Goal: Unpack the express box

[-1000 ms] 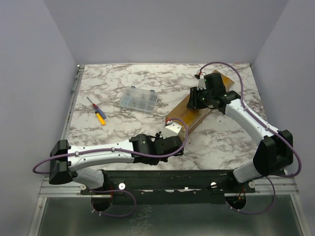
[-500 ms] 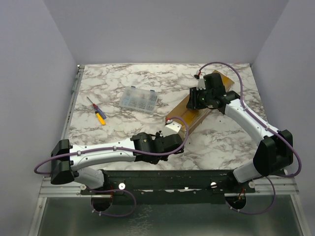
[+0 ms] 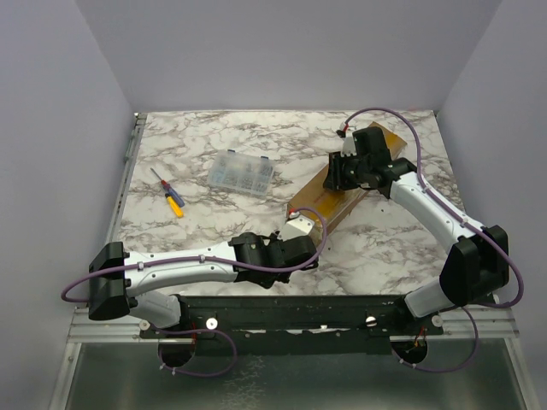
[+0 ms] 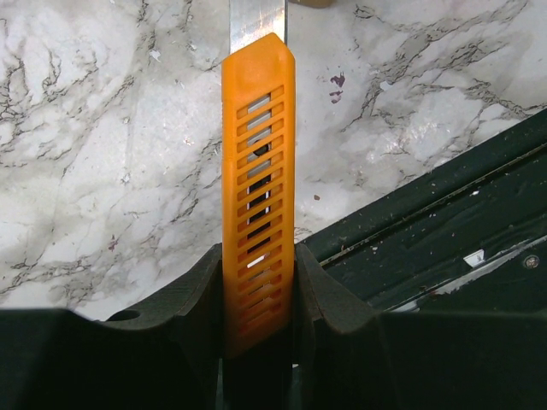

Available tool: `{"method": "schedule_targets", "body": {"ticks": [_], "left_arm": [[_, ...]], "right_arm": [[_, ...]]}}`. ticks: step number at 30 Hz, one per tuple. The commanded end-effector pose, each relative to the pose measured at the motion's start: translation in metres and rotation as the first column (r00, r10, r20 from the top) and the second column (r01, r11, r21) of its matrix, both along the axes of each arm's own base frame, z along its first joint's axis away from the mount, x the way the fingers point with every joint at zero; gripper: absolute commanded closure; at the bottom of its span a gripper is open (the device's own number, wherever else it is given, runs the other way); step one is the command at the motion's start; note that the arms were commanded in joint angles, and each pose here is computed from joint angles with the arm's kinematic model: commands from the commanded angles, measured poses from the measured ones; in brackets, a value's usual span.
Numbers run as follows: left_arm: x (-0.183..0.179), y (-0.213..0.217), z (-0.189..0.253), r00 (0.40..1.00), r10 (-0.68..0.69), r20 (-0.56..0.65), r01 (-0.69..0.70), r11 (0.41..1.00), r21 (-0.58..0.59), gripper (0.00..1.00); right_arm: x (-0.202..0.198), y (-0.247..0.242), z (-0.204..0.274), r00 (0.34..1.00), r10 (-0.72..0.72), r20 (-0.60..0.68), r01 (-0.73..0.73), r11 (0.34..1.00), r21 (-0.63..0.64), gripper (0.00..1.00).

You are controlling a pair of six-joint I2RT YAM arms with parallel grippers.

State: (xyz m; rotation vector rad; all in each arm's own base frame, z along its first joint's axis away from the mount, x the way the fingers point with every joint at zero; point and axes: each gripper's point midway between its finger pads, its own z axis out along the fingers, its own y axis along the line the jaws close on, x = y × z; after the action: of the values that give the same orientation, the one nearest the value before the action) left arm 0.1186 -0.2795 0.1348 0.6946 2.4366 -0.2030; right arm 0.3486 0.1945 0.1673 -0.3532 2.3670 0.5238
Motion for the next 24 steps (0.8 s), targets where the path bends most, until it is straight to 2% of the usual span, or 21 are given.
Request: {"method": "schedule_targets", "body": {"ticks": [1,24], "left_arm": [[-0.001,-0.003,0.005,1.0,-0.003,-0.006,0.003,0.999,-0.031,1.0],[0.001,-0.022,0.012,0.995,-0.097,-0.011,0.097,0.995,0.005,1.0]], "right_arm": [[-0.006,0.002,-0.011,0.999,0.024,-0.028,-0.024,1.0,-0.015,0.58],[-0.008,0.005,-0.009,0.999,0.022,-0.025,-0.022,1.0,-0.006,0.58]]}}
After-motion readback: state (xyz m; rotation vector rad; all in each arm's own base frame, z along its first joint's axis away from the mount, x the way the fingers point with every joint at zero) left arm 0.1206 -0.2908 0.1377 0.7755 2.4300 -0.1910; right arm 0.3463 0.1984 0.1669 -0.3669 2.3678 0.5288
